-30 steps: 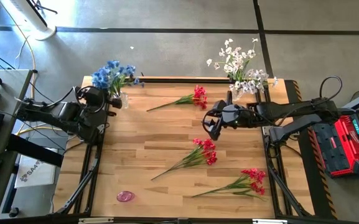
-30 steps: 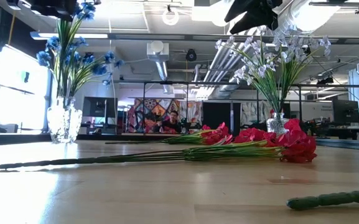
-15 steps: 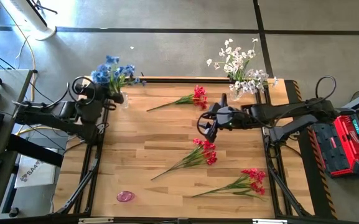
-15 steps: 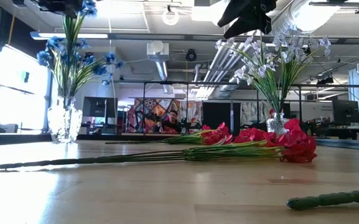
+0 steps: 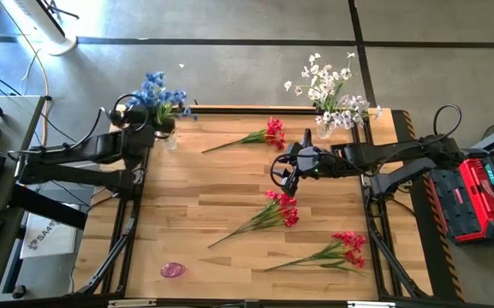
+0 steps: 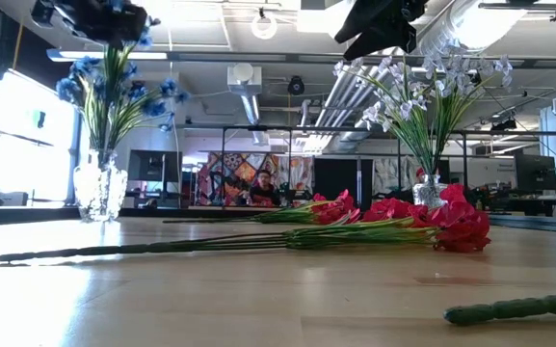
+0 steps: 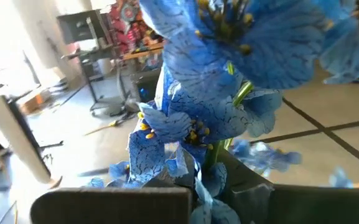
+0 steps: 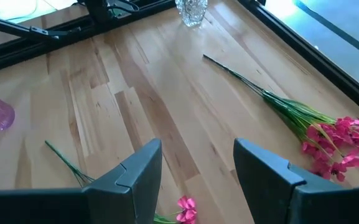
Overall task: Sort flowers into vase by color
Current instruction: Put the blue flowers into the left transparent vase
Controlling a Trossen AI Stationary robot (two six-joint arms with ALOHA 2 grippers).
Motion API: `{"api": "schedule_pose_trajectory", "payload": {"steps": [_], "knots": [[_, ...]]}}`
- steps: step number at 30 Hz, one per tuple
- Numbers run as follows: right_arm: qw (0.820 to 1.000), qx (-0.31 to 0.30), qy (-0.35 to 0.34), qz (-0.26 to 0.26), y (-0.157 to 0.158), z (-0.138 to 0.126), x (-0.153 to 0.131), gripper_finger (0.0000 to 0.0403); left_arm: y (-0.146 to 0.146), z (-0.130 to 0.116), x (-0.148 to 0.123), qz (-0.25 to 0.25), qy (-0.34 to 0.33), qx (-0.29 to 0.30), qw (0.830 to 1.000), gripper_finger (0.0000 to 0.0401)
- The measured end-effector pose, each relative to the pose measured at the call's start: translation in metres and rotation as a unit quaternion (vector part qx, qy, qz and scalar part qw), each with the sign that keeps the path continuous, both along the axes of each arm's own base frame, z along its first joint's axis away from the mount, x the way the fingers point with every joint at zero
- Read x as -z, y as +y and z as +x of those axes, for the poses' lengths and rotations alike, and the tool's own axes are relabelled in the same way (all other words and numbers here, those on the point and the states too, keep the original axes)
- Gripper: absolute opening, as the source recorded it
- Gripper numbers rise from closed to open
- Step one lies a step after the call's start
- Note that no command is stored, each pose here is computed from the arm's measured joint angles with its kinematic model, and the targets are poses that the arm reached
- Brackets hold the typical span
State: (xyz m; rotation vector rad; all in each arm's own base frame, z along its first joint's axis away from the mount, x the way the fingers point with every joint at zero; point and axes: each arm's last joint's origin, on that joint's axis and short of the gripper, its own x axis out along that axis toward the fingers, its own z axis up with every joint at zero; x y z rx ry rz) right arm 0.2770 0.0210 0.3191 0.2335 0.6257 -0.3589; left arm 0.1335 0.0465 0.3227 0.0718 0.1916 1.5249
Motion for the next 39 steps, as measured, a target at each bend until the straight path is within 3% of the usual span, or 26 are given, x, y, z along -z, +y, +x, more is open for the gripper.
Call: {"api": "schedule_pose_trajectory", "payload": {"steps": [3, 7, 12, 18, 27, 30, 33, 39], "knots": [[1.0, 0.0, 0.0, 0.0, 0.0, 0.0, 0.0, 0.0188, 0.007, 0.005, 0.006, -0.014, -0.015, -0.011, 1.0, 0.0001], [1.0, 0.003, 0.0, 0.004, 0.0, 0.0, 0.0, 0.0188, 0.014, 0.011, 0.015, -0.062, -0.035, 0.021, 0.997, 0.0011], [1.0, 0.005, 0.01, 0.009, 0.002, -0.002, 0.002, 0.0188, 0.02, 0.011, 0.027, -0.143, -0.054, 0.055, 0.987, 0.0063], [1.0, 0.007, 0.02, 0.009, 0.006, -0.004, 0.004, 0.0188, 0.018, 0.004, 0.036, -0.206, -0.035, 0.074, 0.975, 0.0137], [1.0, 0.006, 0.025, 0.017, 0.01, -0.005, 0.005, 0.0188, 0.009, -0.019, 0.024, -0.255, -0.013, 0.096, 0.962, 0.0204], [0.998, 0.016, 0.023, 0.049, 0.011, -0.006, 0.005, 0.0188, 0.006, -0.027, 0.01, -0.267, -0.032, 0.113, 0.957, 0.0226], [0.99, 0.077, 0.035, 0.112, 0.005, -0.01, 0.01, 0.0188, 0.002, -0.033, -0.002, -0.285, -0.021, 0.15, 0.946, 0.0247], [0.969, 0.146, 0.071, 0.186, -0.004, -0.016, 0.018, 0.0188, -0.003, -0.039, -0.022, -0.291, 0.035, 0.241, 0.925, 0.0261]]}}
